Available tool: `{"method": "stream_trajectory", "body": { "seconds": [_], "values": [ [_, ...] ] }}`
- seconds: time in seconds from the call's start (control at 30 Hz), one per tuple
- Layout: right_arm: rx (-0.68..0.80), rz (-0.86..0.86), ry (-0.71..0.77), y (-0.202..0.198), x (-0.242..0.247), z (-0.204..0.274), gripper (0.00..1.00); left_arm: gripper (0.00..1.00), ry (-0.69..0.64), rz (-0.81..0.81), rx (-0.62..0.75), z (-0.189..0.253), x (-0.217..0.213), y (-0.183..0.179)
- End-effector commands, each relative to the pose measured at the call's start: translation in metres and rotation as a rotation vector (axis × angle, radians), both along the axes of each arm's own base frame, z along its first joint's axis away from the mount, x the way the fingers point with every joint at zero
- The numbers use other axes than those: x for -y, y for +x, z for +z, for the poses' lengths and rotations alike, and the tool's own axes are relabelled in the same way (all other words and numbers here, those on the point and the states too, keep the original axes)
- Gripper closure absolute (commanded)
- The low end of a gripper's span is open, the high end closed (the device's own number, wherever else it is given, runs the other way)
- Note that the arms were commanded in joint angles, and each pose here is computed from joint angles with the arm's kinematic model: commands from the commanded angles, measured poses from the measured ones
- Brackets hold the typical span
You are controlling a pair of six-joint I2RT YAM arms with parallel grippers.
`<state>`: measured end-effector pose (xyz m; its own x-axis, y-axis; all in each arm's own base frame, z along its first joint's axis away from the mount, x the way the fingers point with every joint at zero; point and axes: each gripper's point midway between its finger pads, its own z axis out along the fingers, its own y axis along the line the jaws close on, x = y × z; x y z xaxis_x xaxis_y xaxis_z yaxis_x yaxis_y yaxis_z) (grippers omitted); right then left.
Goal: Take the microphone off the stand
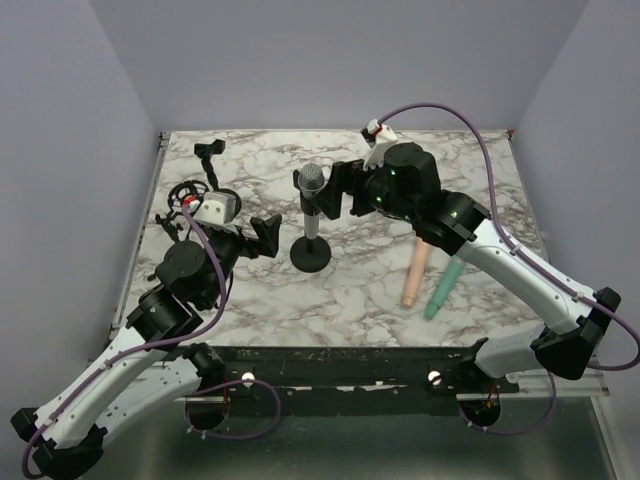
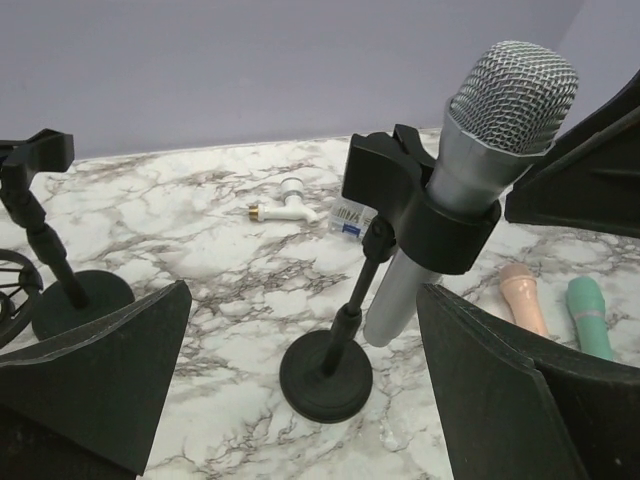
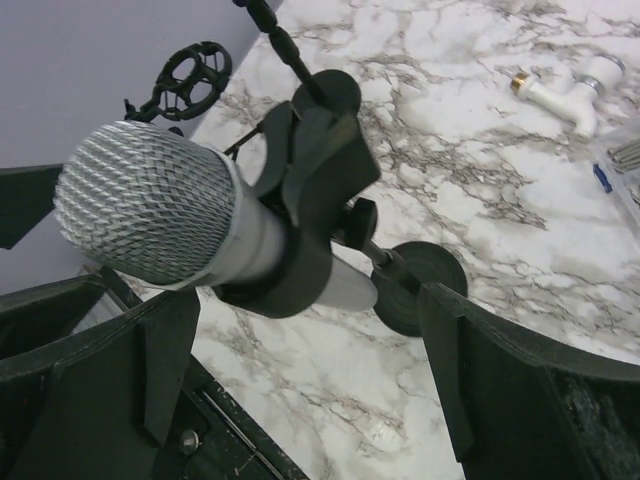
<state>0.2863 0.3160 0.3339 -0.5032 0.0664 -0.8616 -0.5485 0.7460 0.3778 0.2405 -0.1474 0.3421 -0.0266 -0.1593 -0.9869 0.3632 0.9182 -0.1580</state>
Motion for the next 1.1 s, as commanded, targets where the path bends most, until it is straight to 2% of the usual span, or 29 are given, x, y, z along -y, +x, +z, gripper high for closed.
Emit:
{"method": "stream_trajectory", "body": {
  "seconds": [0.0,0.17,0.4,0.57,0.7,0.83,1.07],
  "values": [
    [0.082,0.005,-0.012,0.002,-0.02,0.024,0.0,0.01,0.022,0.044,-0.017,-0.013,-0.013,0.0],
    [0.125,0.013,0.002,0.001,-0.038,0.036,0.01,0.01,0.019,0.055,-0.021,-0.019,-0.017,0.0],
    [0.164,-0.122,-0.102,0.017,-0.045,0.037,0.2,0.01,0.013,0.065,-0.021,-0.023,-0.019,0.002],
    [0.192,-0.186,-0.18,0.019,-0.046,0.032,0.24,0.01,0.011,0.065,-0.029,-0.026,-0.018,0.004],
    [0.196,-0.176,-0.183,0.017,-0.048,0.031,0.31,0.01,0.006,0.062,-0.035,-0.026,-0.017,0.004],
    [0.219,-0.111,-0.161,0.01,-0.053,0.033,0.42,0.01,-0.045,0.042,-0.057,-0.027,-0.011,0.003],
    [0.286,-0.037,-0.172,0.0,-0.047,0.035,0.8,0.01,-0.123,-0.044,-0.108,-0.028,0.007,0.004]
  ]
}}
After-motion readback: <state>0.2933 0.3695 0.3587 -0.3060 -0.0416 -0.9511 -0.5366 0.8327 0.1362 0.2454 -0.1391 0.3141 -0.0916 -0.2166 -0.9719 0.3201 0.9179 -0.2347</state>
